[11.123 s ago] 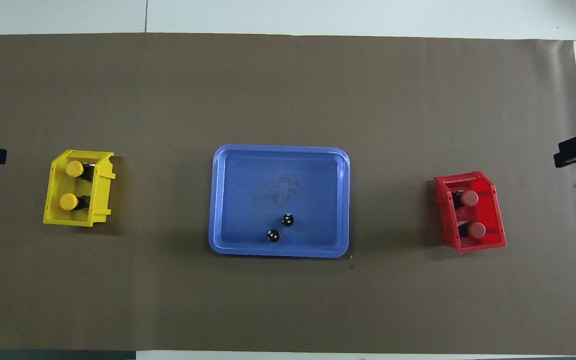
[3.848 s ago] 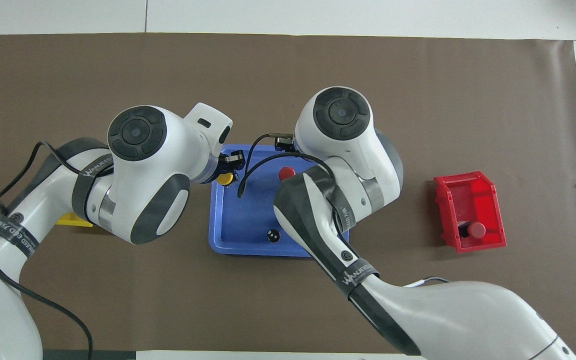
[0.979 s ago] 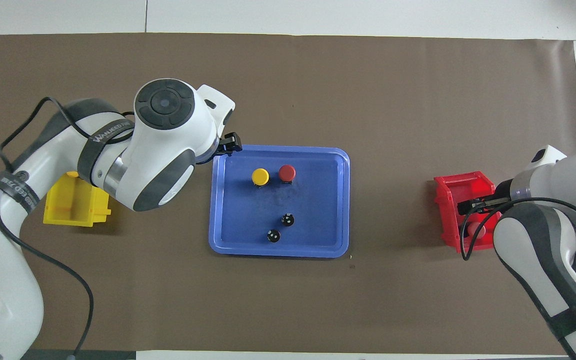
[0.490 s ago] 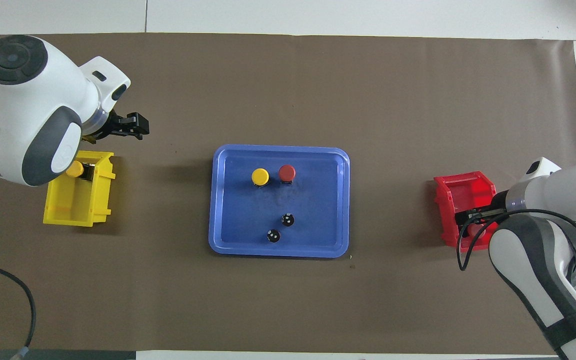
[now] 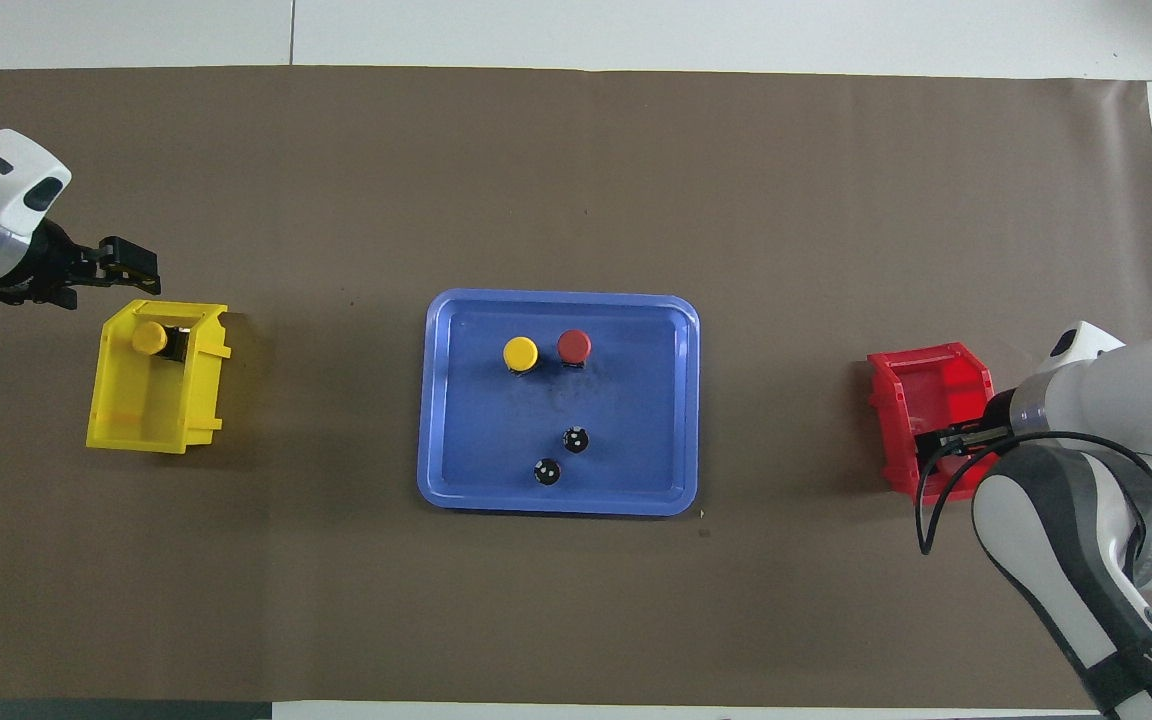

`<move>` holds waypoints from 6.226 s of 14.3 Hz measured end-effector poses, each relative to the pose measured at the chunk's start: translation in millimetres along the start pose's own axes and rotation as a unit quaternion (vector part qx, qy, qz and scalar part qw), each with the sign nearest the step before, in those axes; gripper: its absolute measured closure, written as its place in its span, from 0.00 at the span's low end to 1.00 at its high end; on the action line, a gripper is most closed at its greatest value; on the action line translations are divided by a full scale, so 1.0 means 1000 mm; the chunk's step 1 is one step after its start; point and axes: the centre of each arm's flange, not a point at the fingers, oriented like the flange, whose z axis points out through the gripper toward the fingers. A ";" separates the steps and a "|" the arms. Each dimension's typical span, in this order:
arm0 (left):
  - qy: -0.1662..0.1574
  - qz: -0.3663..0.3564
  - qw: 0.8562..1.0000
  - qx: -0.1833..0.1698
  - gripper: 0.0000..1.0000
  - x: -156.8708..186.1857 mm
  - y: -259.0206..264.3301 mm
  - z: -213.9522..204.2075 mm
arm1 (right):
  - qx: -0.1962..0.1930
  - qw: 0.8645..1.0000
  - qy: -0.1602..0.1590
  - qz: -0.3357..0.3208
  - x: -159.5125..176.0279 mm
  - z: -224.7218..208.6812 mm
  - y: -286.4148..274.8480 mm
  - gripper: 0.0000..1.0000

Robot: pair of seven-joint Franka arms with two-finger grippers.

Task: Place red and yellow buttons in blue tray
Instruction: 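Grasp another yellow button with the left gripper while the right gripper grasps red, then carry both buttons over the blue tray with both grippers, then release both buttons in the tray and withdraw the right gripper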

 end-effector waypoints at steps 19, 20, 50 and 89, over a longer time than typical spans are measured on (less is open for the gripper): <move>0.023 0.001 1.000 0.000 0.33 -0.038 0.002 0.036 | 0.002 1.000 -0.004 0.007 -0.022 0.018 0.002 0.61; 0.022 0.001 1.000 0.000 0.34 -0.039 0.002 0.038 | 0.002 1.000 -0.003 0.007 -0.022 0.018 0.002 0.61; 0.008 -0.098 0.995 -0.011 0.59 -0.099 0.283 -0.066 | -0.005 0.995 0.038 0.088 0.145 -0.002 -0.312 0.61; 0.020 0.021 0.999 0.031 0.00 -0.063 0.142 -0.144 | -0.009 0.993 0.014 0.119 0.053 -0.273 0.055 0.00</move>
